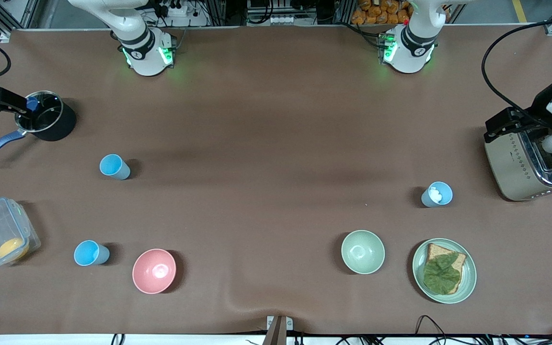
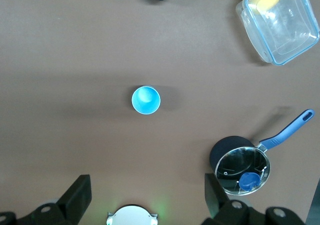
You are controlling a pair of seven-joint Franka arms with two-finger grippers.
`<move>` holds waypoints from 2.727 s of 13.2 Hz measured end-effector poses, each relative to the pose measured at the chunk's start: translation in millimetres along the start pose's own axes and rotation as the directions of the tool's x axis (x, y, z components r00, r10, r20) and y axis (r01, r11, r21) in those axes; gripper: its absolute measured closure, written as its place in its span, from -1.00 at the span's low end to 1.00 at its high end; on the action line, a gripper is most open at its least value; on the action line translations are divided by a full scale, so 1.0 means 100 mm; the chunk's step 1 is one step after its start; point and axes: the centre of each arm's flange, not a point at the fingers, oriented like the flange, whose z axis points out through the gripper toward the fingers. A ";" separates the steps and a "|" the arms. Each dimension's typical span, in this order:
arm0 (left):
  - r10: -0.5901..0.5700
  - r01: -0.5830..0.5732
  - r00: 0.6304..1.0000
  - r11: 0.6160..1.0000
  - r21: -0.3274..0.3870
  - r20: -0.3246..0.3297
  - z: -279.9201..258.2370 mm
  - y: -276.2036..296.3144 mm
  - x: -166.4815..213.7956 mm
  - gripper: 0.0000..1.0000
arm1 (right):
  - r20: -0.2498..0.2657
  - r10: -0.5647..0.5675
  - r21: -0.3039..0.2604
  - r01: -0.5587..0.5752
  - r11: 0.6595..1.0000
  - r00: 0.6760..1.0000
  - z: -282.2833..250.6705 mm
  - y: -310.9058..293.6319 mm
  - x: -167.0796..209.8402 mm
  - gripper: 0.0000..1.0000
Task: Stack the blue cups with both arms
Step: 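Reach the left gripper toward the tissue-filled blue cup near the plate, then grasp the tissue cup with the left gripper while the right gripper reaches the blue cup, then grasp the blue cup with the right gripper while the left gripper lifts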
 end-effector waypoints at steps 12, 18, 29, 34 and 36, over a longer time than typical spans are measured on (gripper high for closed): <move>-0.073 0.073 0.994 0.997 0.000 0.083 1.70 -0.42 0.29 -1.00 | -0.008 0.008 0.026 -0.008 1.000 1.000 0.01 0.04 0.02 -1.00; -0.117 0.117 0.993 0.993 -0.011 0.022 2.99 -0.70 0.08 -0.92 | 0.232 0.053 0.048 -0.066 0.997 0.971 1.02 0.33 0.47 -1.00; -0.127 0.128 0.991 0.991 -0.025 0.030 3.85 -0.75 0.15 -0.13 | 0.345 0.077 0.047 -0.099 0.994 0.935 2.68 0.58 1.18 -1.00; -0.114 0.115 0.993 0.993 -0.031 0.027 3.86 -0.67 0.17 0.94 | 0.245 0.056 0.028 -0.064 0.998 0.968 3.52 0.42 1.21 -1.00; -0.090 0.090 0.996 0.995 -0.048 0.000 3.73 -0.47 0.23 0.94 | 0.262 0.061 0.047 -0.076 0.996 0.963 3.72 0.58 1.09 -1.00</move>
